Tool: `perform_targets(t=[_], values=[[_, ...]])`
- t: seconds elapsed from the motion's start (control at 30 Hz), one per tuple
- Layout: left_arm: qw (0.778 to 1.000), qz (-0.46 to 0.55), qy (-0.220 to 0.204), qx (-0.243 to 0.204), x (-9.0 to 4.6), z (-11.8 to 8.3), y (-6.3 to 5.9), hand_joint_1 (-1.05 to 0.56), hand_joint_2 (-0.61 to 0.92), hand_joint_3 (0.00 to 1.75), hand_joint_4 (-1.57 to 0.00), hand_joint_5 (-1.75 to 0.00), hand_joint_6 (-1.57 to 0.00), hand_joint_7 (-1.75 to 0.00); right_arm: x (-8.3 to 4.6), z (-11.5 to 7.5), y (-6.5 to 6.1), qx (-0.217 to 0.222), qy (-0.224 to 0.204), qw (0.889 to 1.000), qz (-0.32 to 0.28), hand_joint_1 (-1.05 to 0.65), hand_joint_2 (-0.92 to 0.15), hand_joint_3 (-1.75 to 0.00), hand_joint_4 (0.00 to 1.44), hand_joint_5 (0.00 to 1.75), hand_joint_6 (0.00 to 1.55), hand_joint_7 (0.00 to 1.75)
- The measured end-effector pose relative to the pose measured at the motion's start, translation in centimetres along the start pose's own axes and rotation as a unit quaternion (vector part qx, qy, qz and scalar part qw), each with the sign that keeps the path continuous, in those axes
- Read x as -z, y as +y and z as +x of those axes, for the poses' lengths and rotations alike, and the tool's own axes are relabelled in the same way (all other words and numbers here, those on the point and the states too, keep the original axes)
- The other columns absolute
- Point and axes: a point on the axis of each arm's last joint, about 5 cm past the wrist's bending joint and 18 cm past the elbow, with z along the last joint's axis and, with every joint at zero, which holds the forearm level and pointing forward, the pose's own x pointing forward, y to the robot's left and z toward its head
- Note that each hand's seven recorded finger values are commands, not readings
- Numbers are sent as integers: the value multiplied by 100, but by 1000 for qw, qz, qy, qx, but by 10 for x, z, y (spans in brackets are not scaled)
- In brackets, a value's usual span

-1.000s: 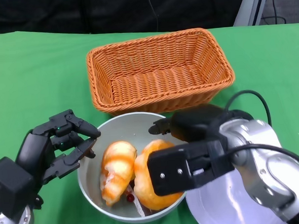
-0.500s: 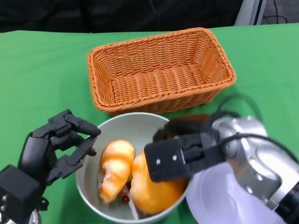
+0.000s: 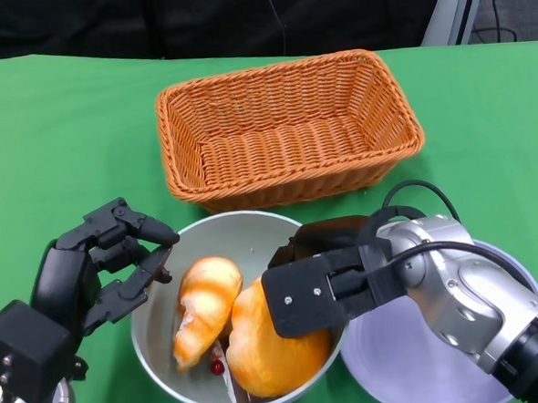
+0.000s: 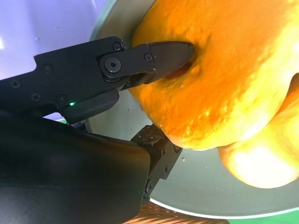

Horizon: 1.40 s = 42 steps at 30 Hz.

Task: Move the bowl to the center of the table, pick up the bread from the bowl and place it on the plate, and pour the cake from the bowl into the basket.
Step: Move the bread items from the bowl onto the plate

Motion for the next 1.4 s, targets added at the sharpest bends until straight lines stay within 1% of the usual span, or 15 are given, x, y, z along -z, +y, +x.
perform_targets(t=[0.07,0.27,0.4,0.47,0.5,0.6,0.67,0.7,0.87,0.93,1.03,1.2,1.23,1.3,1.4], values=[[1000,1,-1,0,0,0,0,-24,86,47,-77,-150,-77,-118,-1,1,0,7,-2,1000,1,-43,-92,-7,99,15,95,9],[1000,1,-2,1,0,0,0,-22,86,48,-76,-149,-76,-118,-1,3,3,28,-2,1000,5,-40,-92,-7,105,19,99,8],[1000,1,-2,1,0,1,0,-23,84,49,-77,-146,-77,-115,1,3,11,80,-16,997,9,-36,-92,-3,109,28,109,5],[1000,1,-2,1,1,1,0,-22,84,50,-78,-144,-78,-113,3,3,16,116,-22,993,11,-35,-92,-4,95,67,110,2],[1000,1,-1,1,1,1,0,-22,84,50,-78,-144,-78,-113,3,3,18,132,-23,991,12,-34,-92,-4,90,79,110,1],[1000,1,0,1,1,0,0,-22,84,50,-78,-143,-78,-112,4,4,22,154,-24,988,16,-33,-92,-6,86,93,110,0],[1000,0,0,0,1,0,0,-23,83,49,-78,-142,-78,-111,4,4,25,180,-26,983,23,-30,-92,-13,77,123,110,0],[1000,0,1,-1,2,0,0,-23,83,49,-78,-142,-79,-110,5,5,27,193,-26,980,28,-29,-92,-13,75,127,109,0],[1000,-1,0,-1,2,0,0,-24,84,47,-78,-141,-79,-109,5,6,30,216,-28,976,33,-29,-92,-15,74,132,109,0],[1000,0,0,-1,2,0,0,-21,84,48,-79,-139,-80,-108,4,7,31,231,-27,972,29,-27,-92,-17,69,138,108,1],[1000,-1,0,-1,2,1,0,-19,84,49,-79,-137,-80,-108,1,8,35,257,-19,966,21,-28,-92,-20,70,129,109,2],[1000,0,-3,-1,3,2,0,-20,84,48,-78,-138,-79,-108,0,9,35,261,-14,965,17,-31,-92,-20,73,121,109,1],[1000,0,-3,-1,3,2,0,-21,85,47,-78,-138,-79,-109,0,9,35,261,-14,965,17,-31,-92,-20,73,126,111,3],[1000,0,-4,-1,4,2,0,-21,85,47,-79,-139,-79,-109,0,9,36,271,-18,962,18,-31,-92,-22,65,152,114,12],[1000,1,-6,-1,4,2,-1,-21,85,47,-79,-140,-79,-110,2,10,37,282,-23,959,20,-31,-92,-23,63,158,114,15]])
